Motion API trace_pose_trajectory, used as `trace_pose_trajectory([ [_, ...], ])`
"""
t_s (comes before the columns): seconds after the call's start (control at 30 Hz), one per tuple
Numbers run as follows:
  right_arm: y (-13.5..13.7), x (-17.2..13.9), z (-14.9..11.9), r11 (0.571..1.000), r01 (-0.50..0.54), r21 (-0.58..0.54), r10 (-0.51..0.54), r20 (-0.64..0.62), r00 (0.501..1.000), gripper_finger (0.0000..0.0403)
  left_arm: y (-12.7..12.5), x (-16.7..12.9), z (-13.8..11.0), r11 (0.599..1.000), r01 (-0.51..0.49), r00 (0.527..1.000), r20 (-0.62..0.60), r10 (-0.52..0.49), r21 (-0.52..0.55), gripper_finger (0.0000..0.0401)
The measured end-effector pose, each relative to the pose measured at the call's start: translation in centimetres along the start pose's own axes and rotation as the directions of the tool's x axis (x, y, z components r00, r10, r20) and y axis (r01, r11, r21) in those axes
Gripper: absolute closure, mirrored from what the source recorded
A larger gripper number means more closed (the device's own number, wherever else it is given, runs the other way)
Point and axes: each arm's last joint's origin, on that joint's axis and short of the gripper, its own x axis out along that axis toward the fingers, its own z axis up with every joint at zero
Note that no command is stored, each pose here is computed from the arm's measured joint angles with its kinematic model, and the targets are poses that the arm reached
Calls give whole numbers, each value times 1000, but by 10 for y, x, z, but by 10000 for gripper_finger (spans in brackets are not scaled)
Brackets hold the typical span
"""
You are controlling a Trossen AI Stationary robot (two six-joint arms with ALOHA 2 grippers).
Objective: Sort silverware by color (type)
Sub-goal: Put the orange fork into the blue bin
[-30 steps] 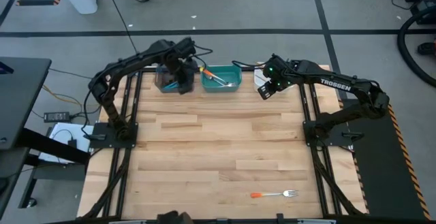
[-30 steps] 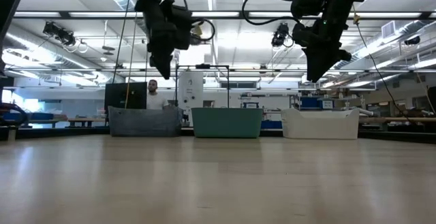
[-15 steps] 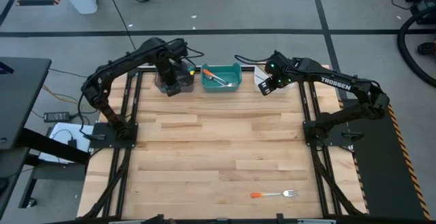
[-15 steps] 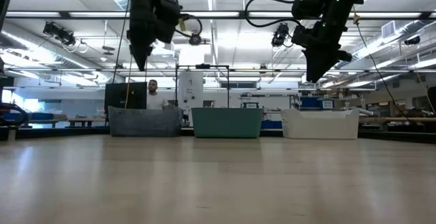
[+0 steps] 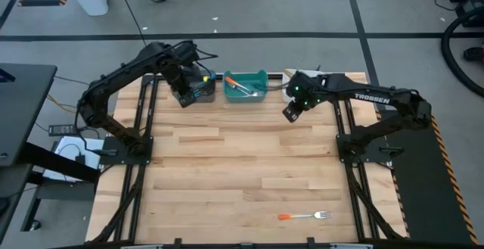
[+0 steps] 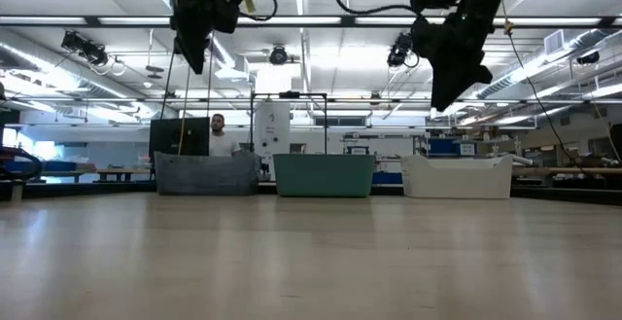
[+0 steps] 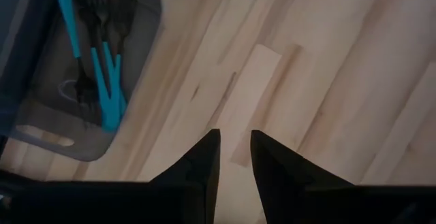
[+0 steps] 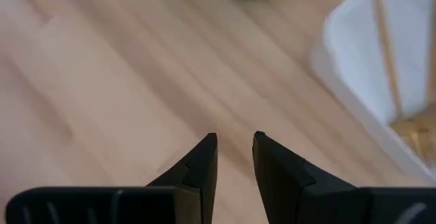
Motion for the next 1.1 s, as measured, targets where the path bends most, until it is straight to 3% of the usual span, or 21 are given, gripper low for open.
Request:
trace_pose_trajectory([
  [0.37,56,-6,-32,962,-173,-210,156,-94,983,302,-50,5,4,999,41,999,-15,-40,31,310],
  [0.53,83,-12,-56,934,-266,-238,229,-170,958,302,-74,7,3,996,60,998,-28,-59,61,310],
  [0.8,112,-18,-121,918,-323,-231,217,-389,895,302,-106,9,-3,995,76,996,-47,-73,71,310],
  [1.1,130,-11,-204,892,-410,-192,269,-503,821,302,-131,10,-15,997,-17,996,-82,24,81,310],
])
